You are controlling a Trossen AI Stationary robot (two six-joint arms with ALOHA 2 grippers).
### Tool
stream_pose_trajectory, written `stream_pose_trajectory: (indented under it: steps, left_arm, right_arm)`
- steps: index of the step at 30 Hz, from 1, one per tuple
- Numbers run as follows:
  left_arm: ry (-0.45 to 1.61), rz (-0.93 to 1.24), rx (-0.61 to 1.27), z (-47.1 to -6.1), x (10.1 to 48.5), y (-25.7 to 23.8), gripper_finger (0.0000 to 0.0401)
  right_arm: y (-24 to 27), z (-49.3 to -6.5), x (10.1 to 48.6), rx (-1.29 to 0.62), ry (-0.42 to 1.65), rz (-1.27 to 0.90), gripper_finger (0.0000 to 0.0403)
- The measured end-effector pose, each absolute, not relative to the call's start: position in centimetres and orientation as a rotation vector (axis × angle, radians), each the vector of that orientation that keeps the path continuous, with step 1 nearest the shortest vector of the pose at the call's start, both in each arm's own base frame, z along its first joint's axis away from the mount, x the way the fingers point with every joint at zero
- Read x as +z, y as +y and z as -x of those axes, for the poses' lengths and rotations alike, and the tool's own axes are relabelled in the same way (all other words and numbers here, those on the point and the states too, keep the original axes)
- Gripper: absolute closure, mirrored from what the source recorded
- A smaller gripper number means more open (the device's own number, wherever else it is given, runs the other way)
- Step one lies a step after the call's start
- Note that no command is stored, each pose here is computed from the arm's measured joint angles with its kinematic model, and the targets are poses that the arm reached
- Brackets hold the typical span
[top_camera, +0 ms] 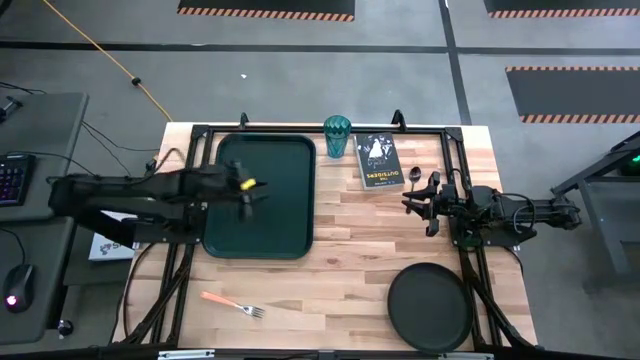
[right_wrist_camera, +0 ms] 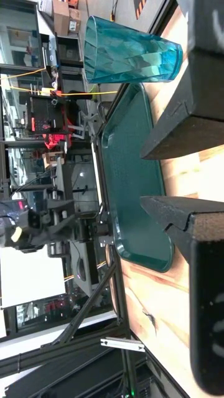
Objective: Pick and place plate/cup/fork/spoon on tray
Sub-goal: Adjust the black tray on the table
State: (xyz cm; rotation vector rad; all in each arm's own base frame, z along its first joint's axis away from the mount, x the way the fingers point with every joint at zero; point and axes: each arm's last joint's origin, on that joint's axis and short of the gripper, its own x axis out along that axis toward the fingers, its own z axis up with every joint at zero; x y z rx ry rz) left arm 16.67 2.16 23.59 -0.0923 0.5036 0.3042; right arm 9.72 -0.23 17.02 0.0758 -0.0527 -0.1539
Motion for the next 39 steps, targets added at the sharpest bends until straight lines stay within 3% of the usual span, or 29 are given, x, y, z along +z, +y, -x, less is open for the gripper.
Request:
stream_pose_trajectory:
  steps: [6, 11, 13, 21, 32, 39]
  left_arm:
    - [0.804, 0.008, 0.423, -20.6, 21.7, 2.9, 0.0263]
    - [0.942, -0.051, 0.546, -23.2, 19.7, 4.7, 0.0371]
    - [0.964, -0.043, 0.566, -24.3, 19.0, 5.6, 0.039]
    - [1.074, -0.054, 0.625, -26.8, 15.3, 8.6, 0.04]
    - [1.496, -0.1, 0.463, -23.5, 15.2, 5.7, 0.0401]
    - [1.722, 0.047, 0.359, -21.5, 15.2, 3.8, 0.0401]
  right_arm:
    - [-0.2, -9.7, 17.0, -0.154, -0.053, -0.076, 0.0306]
    - [-0.2, -9.7, 17.0, -0.154, -0.053, -0.076, 0.0306]
    - [-0.2, -9.7, 17.0, -0.154, -0.053, -0.076, 0.0306]
    - [-0.2, -9.7, 17.0, -0.154, -0.053, -0.076, 0.0306]
    - [-0.2, -9.7, 17.0, -0.154, -0.053, -0.076, 0.0306]
    - [-0.2, -9.7, 17.0, -0.154, -0.053, -0.076, 0.0306]
